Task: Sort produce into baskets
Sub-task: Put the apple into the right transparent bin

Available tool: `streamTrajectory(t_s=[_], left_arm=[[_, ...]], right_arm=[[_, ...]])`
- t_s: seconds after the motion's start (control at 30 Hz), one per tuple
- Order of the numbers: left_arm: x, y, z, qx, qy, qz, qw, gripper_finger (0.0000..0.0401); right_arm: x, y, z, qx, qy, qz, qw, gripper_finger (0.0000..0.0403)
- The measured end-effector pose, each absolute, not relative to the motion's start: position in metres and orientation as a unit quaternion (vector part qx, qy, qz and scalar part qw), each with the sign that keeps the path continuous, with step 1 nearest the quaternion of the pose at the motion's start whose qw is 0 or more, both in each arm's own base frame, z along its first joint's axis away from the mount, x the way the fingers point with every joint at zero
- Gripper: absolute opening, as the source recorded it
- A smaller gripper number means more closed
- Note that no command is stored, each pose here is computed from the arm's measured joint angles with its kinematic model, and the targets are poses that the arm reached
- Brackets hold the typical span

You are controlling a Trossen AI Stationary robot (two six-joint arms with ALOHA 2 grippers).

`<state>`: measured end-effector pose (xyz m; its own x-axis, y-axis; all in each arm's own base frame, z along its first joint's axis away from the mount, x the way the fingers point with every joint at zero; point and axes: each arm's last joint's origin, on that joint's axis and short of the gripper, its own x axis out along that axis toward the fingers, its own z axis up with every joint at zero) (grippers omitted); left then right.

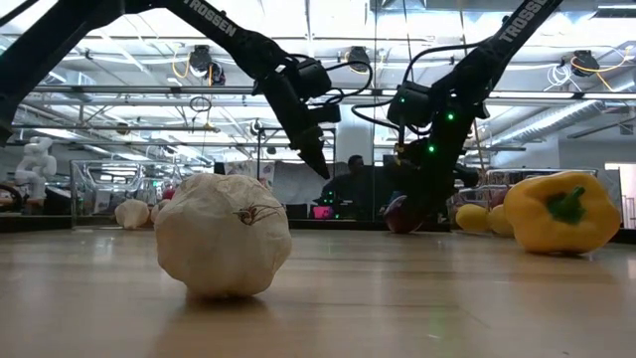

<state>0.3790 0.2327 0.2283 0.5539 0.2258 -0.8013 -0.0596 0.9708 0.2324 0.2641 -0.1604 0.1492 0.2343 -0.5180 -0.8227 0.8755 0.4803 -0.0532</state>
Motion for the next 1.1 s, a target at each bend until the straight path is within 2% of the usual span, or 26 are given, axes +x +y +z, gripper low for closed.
streamTrajectory(t_s=[0.2, 0.77, 1.1], left_arm=[[0.379, 0.241, 0.232, 0.118, 0.444, 0.088, 0.884, 0.0002], [0.378, 0.247, 0.224, 0.116, 0.451, 0.088, 0.881, 0.0002], [0.379, 0.247, 0.222, 0.114, 0.451, 0.086, 0.881, 0.0002]], right_arm=[[0.264, -0.16, 0.149, 0.208, 0.417, -0.457, 0.757, 0.0133], [0.265, -0.163, 0.149, 0.162, 0.424, -0.462, 0.762, 0.0126], [0.267, -0.165, 0.148, 0.147, 0.424, -0.454, 0.77, 0.0049]])
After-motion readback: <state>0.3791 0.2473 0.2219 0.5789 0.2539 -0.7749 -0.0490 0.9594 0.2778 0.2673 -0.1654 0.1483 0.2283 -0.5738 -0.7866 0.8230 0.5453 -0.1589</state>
